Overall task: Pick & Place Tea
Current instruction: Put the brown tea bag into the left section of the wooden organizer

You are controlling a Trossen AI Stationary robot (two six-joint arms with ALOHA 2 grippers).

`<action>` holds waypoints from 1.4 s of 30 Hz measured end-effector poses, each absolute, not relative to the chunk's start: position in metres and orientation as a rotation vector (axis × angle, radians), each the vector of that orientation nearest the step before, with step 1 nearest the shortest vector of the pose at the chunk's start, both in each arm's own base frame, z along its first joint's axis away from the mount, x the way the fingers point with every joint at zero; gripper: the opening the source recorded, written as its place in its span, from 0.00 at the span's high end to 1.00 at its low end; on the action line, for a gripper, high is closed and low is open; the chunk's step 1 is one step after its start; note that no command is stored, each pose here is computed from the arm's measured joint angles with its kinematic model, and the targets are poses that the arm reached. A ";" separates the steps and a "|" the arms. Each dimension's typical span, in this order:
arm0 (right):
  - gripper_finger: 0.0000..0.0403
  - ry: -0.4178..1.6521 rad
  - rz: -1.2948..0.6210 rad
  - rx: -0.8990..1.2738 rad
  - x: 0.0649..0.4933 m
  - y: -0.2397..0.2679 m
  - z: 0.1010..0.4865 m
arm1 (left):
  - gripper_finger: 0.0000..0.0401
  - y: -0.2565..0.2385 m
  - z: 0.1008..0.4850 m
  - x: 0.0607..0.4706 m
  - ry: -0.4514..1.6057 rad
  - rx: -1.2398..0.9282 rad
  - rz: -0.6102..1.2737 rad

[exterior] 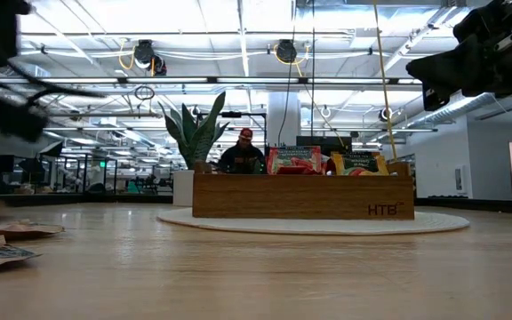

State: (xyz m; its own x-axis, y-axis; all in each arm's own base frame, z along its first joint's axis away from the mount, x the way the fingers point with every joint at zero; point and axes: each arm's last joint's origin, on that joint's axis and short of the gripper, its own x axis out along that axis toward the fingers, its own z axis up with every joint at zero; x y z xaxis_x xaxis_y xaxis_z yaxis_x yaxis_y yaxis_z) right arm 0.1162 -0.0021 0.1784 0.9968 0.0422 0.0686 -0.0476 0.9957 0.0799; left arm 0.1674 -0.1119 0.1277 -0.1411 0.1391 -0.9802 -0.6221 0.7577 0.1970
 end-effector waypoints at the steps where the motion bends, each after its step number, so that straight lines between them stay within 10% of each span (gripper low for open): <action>1: 0.99 -0.067 0.045 0.082 0.116 -0.002 0.178 | 1.00 -0.111 0.131 0.172 1.529 -0.369 0.678; 12: 0.99 -0.065 0.045 0.082 0.116 -0.002 0.178 | 0.92 -0.107 0.160 0.199 1.349 -0.257 0.535; 27: 0.99 -0.066 0.045 0.082 0.116 -0.002 0.178 | 0.43 -0.106 0.156 0.217 1.283 -0.441 0.517; 42: 0.99 -0.065 0.045 0.082 0.116 -0.002 0.178 | 0.53 -0.108 0.129 0.218 1.377 -0.399 0.598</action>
State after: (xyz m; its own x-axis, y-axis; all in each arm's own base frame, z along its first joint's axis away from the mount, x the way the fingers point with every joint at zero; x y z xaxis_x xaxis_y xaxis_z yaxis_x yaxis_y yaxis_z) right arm 0.1162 -0.0021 0.1782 0.9969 0.0421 0.0671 -0.0474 0.9957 0.0800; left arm 0.2181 -0.1084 0.1287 0.0819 0.1612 -0.9835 -0.6088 0.7894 0.0787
